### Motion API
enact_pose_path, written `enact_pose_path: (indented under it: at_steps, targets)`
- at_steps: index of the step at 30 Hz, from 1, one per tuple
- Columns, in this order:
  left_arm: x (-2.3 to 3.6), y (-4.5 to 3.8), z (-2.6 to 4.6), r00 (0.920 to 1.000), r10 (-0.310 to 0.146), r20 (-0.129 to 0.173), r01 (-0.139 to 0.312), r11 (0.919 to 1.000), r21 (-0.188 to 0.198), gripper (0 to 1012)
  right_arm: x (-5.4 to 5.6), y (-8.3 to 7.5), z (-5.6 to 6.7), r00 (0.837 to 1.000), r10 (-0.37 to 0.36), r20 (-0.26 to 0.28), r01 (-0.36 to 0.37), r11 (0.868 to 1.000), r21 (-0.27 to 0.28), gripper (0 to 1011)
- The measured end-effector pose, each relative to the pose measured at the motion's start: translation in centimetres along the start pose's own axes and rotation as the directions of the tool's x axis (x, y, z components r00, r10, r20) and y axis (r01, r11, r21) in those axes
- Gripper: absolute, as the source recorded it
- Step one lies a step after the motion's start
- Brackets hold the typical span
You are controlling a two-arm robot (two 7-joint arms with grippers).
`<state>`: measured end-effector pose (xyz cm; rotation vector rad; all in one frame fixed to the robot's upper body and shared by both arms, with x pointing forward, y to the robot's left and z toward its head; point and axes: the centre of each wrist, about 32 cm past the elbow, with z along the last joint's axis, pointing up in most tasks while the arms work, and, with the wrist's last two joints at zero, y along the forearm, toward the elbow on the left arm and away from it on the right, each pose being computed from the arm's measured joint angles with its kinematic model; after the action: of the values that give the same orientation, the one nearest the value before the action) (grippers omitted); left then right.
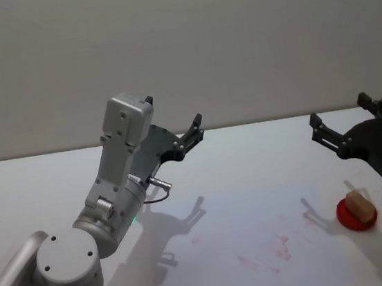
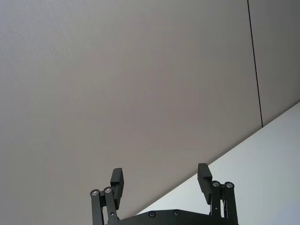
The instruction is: Use the one hand to pick up the stamp and affix it onto the A4 paper.
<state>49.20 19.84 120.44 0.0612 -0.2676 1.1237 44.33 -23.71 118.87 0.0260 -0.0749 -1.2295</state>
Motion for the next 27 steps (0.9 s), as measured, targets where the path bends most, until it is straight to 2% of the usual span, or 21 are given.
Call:
enact_pose_path:
  at_steps: [27]
  targets:
    - [0.00, 0.00, 0.00, 1.0000, 0.000, 0.000, 0.000, 1.0000, 0.000, 1001, 0.00, 0.00, 0.00, 1.000, 0.000, 0.000, 0.000, 1.000, 0.000, 1001]
